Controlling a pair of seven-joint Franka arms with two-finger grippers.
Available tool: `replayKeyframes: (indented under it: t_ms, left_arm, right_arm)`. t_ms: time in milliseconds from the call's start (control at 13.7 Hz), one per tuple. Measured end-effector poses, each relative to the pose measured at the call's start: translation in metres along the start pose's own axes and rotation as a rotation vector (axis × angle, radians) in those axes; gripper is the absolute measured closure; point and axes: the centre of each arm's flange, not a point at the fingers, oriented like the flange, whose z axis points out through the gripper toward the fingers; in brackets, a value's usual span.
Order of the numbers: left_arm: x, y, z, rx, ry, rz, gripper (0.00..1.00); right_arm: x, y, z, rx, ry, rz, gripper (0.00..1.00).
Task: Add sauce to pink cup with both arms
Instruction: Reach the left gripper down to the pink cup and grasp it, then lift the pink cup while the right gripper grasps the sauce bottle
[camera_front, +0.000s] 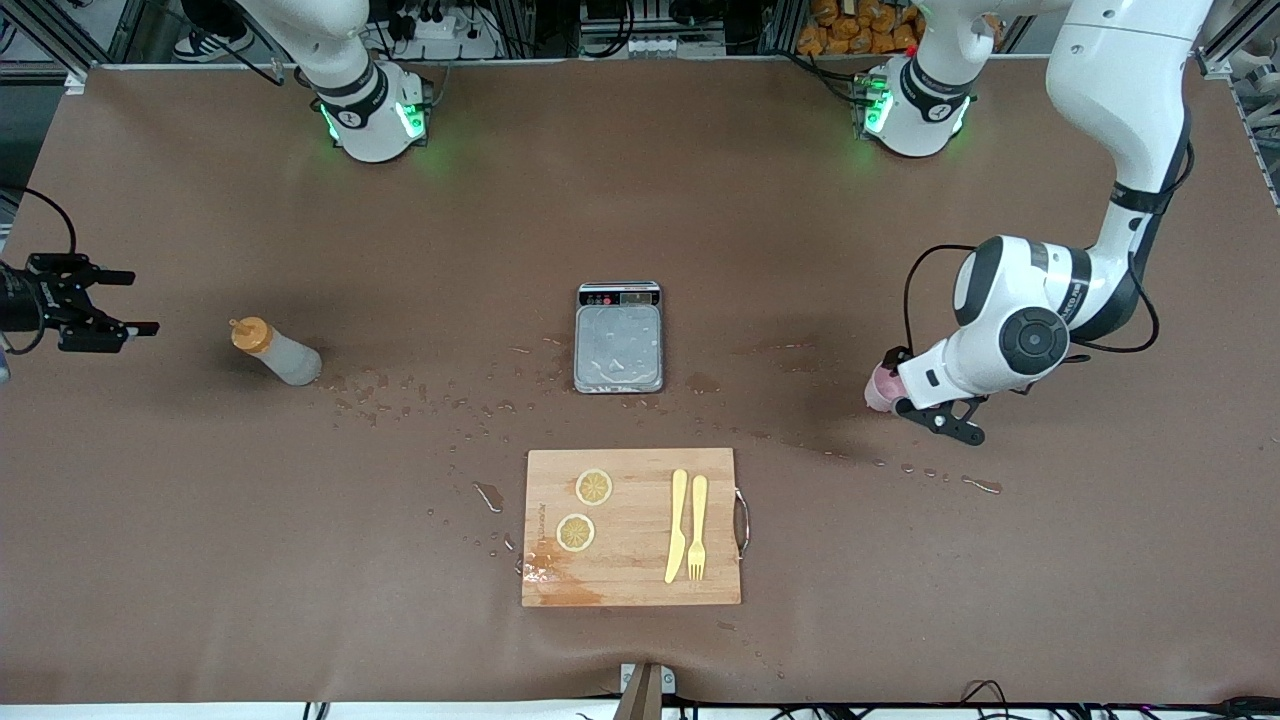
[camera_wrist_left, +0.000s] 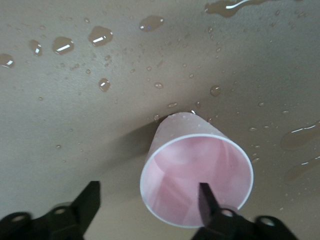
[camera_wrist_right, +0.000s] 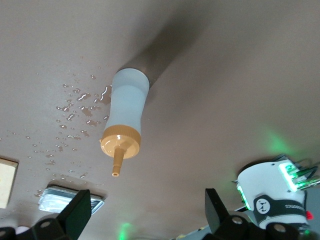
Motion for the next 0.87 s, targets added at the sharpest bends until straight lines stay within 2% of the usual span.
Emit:
replayKeyframes:
  t_ms: [291,510,729,874]
  left_arm:
    - [0.001,0.000,0.007,-0.004,-0.009,0.001,0.64]
    - [0.004,-0.001,0.002,-0.002,0.002,0.006,0.95]
    - [0.012,-0.011,-0.018,0.009,0.045,0.042,0.96]
    - [0.017,-0.018,-0.046,0.023,0.083,0.040,0.96]
  right_arm:
    - [0.055,0.041,0.021,0.122,-0.124,0.094,0.00]
    - [0.083,0.056,0.048,0.179,-0.232,0.134,0.00]
    - [0.105,0.071,0.077,0.261,-0.343,0.179,0.00]
    - [0.121,0.086,0.097,0.296,-0.395,0.216,0.00]
